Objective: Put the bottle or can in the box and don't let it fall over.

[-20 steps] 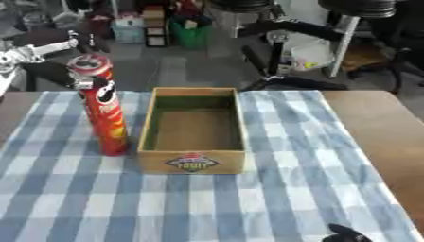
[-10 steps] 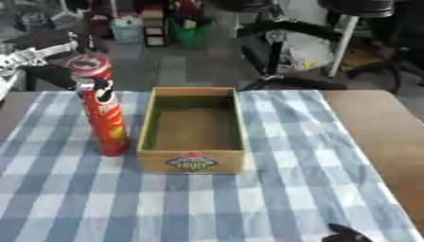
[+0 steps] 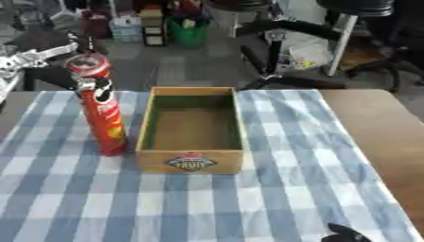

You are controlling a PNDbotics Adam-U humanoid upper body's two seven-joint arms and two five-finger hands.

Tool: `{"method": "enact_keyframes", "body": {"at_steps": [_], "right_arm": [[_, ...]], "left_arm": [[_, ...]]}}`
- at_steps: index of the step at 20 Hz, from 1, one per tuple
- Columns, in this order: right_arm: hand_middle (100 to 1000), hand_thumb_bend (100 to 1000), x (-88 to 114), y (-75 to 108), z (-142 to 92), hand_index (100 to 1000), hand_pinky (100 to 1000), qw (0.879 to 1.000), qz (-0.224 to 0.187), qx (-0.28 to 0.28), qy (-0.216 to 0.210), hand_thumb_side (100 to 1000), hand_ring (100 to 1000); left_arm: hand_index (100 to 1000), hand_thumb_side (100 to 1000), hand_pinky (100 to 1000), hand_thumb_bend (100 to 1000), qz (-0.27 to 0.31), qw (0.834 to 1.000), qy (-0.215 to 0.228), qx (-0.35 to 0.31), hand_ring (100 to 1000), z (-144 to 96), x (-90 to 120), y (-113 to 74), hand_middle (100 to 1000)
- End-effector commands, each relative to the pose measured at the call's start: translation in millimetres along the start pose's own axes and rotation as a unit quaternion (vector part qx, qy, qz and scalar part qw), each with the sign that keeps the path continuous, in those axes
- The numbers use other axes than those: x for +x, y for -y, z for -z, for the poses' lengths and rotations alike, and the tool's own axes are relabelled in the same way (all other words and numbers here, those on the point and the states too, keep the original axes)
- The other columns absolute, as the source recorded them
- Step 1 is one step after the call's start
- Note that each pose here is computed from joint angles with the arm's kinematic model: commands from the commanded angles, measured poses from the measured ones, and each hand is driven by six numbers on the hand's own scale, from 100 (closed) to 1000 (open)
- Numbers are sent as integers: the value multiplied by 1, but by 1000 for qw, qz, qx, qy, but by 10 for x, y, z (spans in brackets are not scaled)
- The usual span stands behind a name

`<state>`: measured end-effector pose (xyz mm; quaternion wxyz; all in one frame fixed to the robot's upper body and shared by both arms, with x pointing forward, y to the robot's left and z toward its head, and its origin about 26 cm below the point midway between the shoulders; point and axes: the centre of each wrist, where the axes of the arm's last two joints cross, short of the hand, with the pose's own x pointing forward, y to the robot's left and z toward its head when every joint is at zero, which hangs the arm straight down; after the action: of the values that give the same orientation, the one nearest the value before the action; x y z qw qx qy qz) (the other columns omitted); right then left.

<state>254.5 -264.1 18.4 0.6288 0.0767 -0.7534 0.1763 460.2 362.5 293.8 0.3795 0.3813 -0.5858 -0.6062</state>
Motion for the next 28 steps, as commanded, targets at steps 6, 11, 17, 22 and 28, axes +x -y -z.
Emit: {"method": "enact_keyframes", "body": {"at_steps": [6,11,17,22,28], "right_arm": [[656,100,42,36,12,846,522,1000,-10,2,6,689,588],[656,100,43,36,14,847,522,1000,-10,2,6,689,588],[656,100,40,34,13,847,523,1000,-11,2,6,689,589],[656,100,38,36,14,847,523,1000,-11,2,5,690,589],[657,100,34,38,11,848,523,1000,-10,1,5,690,589]], "left_arm": [[875,731,804,414,-9,1000,-17,5,826,-87,-92,-145,830],[868,733,752,411,-13,1000,-19,-10,785,-91,-106,-131,805],[787,674,437,309,-15,1000,-13,-23,542,-90,-91,-144,622],[678,438,164,100,-27,999,-5,-23,364,-86,-73,-157,481],[631,219,100,100,-36,999,15,-29,294,-72,-25,-191,418]]}}
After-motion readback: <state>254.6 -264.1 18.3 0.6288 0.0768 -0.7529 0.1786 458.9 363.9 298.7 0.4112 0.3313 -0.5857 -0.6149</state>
